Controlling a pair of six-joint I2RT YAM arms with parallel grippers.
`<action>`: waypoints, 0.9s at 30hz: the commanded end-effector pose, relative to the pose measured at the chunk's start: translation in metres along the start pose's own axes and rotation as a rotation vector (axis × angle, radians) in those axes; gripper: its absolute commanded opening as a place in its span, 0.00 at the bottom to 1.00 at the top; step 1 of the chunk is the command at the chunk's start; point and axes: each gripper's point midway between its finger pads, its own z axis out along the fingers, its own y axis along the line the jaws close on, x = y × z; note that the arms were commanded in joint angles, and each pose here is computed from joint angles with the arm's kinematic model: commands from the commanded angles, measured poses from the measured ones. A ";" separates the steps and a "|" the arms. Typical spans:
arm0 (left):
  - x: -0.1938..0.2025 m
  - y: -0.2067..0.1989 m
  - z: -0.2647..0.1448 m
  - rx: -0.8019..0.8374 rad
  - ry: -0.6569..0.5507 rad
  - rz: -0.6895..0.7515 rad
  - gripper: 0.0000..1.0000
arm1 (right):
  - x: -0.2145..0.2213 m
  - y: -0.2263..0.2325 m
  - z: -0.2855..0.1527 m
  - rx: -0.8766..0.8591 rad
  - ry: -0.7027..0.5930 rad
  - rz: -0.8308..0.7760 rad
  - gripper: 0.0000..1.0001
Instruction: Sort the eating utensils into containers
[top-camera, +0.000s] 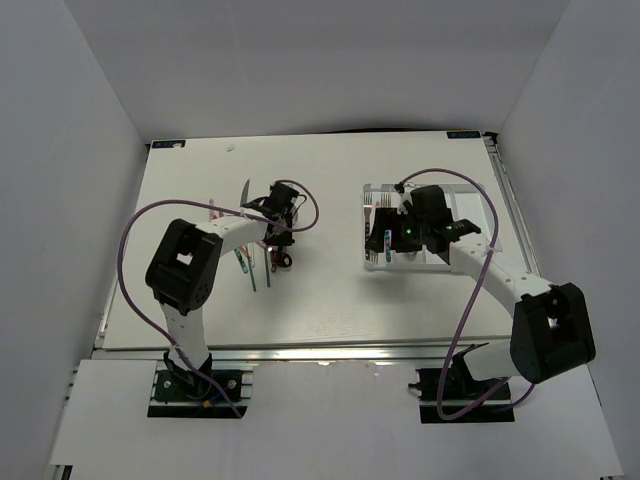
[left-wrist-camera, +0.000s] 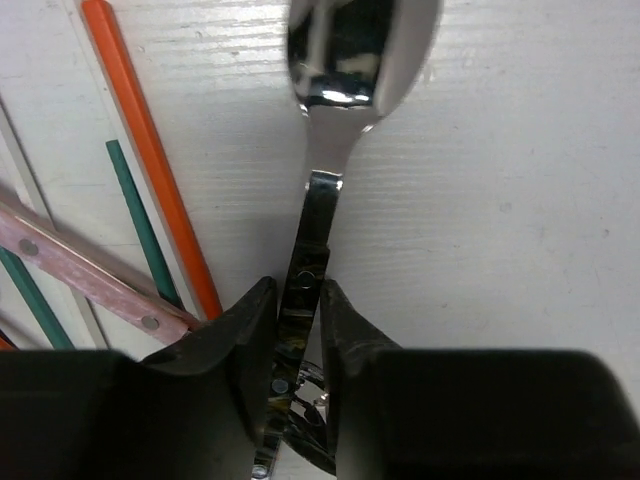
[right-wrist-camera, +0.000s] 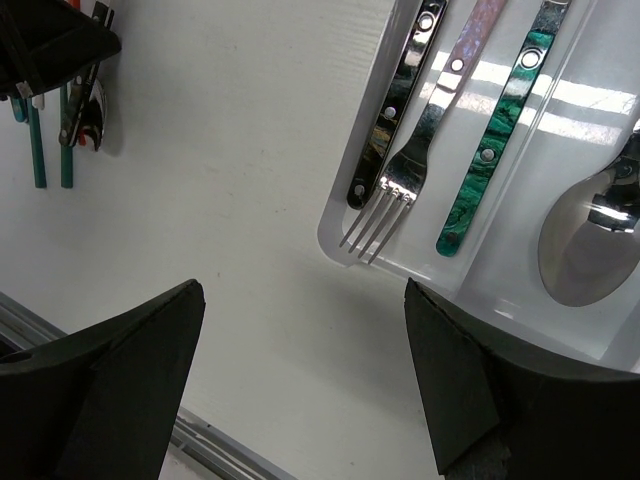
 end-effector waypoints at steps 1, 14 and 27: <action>-0.004 -0.005 -0.007 0.014 -0.020 0.011 0.32 | -0.010 0.009 -0.004 -0.036 -0.044 -0.016 0.86; -0.039 -0.019 -0.051 0.077 -0.125 -0.027 0.00 | -0.013 0.045 -0.017 -0.228 -0.124 0.023 0.89; -0.049 -0.057 -0.143 0.371 -0.316 -0.133 0.00 | -0.049 0.083 -0.017 -0.404 -0.226 0.125 0.89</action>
